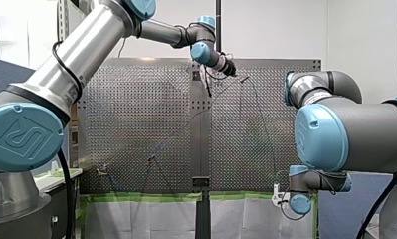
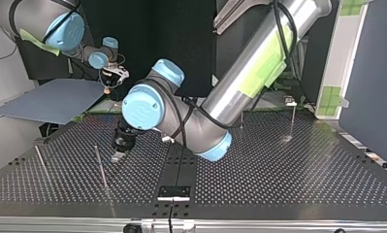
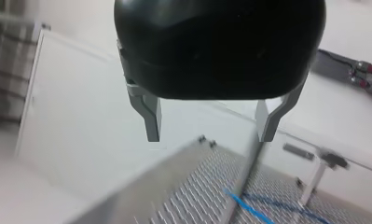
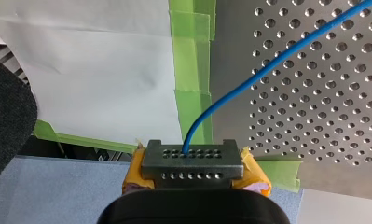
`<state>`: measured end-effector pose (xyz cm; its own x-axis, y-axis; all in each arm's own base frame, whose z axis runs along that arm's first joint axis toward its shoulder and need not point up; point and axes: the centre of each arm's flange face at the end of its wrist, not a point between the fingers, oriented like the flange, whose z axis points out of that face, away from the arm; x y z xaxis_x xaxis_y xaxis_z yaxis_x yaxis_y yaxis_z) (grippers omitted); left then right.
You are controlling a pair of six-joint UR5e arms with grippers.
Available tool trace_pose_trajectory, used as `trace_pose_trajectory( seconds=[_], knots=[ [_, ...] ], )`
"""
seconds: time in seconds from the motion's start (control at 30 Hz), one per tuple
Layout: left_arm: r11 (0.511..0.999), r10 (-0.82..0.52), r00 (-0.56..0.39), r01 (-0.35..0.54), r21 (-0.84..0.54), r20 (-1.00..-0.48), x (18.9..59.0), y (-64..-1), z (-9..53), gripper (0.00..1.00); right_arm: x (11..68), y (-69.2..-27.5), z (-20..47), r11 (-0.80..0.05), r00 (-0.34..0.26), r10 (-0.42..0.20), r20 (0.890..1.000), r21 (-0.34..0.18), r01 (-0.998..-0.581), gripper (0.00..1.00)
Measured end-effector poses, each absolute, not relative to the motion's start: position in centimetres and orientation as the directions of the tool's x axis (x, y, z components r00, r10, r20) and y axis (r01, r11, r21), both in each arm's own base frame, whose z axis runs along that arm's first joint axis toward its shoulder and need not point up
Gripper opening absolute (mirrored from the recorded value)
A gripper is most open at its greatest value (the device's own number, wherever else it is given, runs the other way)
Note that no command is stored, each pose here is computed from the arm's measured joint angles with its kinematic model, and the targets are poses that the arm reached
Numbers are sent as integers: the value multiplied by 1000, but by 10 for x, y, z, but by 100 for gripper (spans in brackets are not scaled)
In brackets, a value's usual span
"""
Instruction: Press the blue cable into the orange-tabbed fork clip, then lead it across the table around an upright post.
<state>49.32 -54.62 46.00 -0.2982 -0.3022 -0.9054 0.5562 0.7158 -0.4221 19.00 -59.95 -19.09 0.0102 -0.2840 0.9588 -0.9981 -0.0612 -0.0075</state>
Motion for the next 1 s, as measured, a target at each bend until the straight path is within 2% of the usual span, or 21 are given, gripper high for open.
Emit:
trace_pose_trajectory(
  seconds=[0.17,0.37,0.77,1.0],
  knots=[
    [690,-289,-257,611,-387,-922,491,-554,467,100,190,-599,-191,-61,9,-284,959,-8,-998,0],
    [690,-281,-250,618,-376,-927,490,-556,466,100,190,-599,-191,-61,10,-286,958,-8,-998,0],
    [797,-147,-259,541,-270,-955,485,-544,433,100,190,-599,-191,-61,10,-287,958,-8,-998,0],
    [839,-92,-217,509,-193,-972,482,-542,429,100,191,-599,-191,-62,10,-289,957,-8,-998,0]
  ],
)
